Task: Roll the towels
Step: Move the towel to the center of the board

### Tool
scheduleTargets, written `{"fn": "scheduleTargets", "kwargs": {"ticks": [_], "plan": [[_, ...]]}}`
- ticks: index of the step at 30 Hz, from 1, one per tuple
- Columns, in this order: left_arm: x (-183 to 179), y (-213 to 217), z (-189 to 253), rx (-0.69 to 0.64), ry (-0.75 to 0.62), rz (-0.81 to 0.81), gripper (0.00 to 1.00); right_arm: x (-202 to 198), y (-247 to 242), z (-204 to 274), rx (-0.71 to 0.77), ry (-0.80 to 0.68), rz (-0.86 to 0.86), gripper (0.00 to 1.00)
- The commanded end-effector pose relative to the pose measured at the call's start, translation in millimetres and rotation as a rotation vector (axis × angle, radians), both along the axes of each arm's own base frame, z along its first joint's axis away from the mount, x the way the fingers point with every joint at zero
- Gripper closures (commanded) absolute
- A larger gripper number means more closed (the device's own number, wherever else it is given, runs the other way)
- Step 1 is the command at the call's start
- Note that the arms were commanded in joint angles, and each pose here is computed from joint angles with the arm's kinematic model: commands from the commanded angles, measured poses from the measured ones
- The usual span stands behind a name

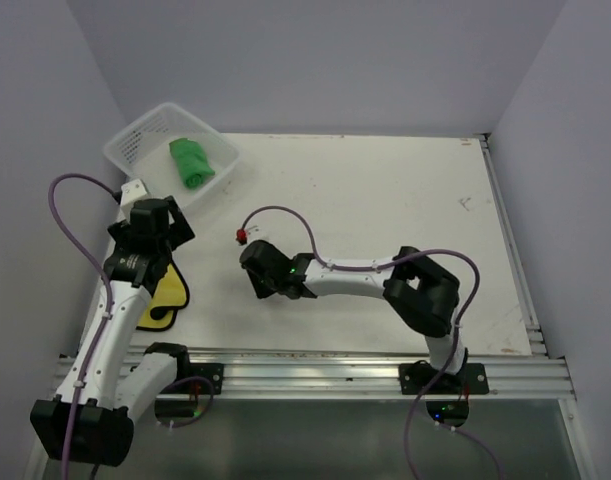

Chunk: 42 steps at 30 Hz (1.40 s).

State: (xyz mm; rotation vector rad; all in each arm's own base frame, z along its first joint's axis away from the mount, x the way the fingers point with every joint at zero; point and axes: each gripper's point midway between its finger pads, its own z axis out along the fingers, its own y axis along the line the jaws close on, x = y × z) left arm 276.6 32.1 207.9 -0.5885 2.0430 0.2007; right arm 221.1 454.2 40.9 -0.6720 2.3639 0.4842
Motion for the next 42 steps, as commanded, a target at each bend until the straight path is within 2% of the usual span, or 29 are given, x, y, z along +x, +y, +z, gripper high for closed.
{"fn": "scheduleTargets", "kwargs": {"ticks": [1,2,3,8,13,17,22,28,32,34,36,37,38,40,42], "plan": [[-9,12,-26,-0.094,0.026,0.114,0.00,20,-16,55,0.168,0.005,-0.069,0.90],[-5,13,-35,-0.148,0.034,0.122,0.00,28,-25,57,0.178,0.008,-0.091,0.89],[-8,22,-45,-0.165,0.052,0.158,0.00,29,-31,71,0.204,-0.004,-0.097,0.89],[-7,32,-76,-0.214,0.112,0.244,0.00,36,-67,75,0.211,0.000,-0.133,0.89],[-11,45,-102,-0.277,0.166,0.319,0.01,37,-87,76,0.224,0.011,-0.159,0.88],[-13,53,-123,-0.351,0.181,0.383,0.05,37,-95,74,0.251,0.025,-0.175,0.88],[-28,71,-169,-0.386,0.311,0.468,0.05,35,-107,71,0.251,0.032,-0.187,0.88],[-27,81,-180,-0.400,0.298,0.513,0.10,34,-126,70,0.253,0.027,-0.211,0.87],[-30,79,-196,-0.427,0.343,0.523,0.24,35,-134,72,0.256,0.019,-0.228,0.87],[-28,76,-200,-0.448,0.341,0.510,0.40,36,-138,74,0.253,0.012,-0.234,0.87],[-32,72,-206,-0.459,0.344,0.502,0.47,36,-142,73,0.248,0.013,-0.240,0.87],[-31,71,-208,-0.461,0.338,0.497,0.59,36,-143,75,0.252,0.009,-0.242,0.87],[-34,69,-211,-0.466,0.349,0.496,0.68,36,-144,75,0.251,0.008,-0.245,0.88],[-31,63,-212,-0.492,0.346,0.467,0.79,36,-147,74,0.250,0.007,-0.251,0.87],[-29,60,-210,-0.507,0.338,0.453,0.84,36,-148,75,0.250,0.006,-0.252,0.87]]}}
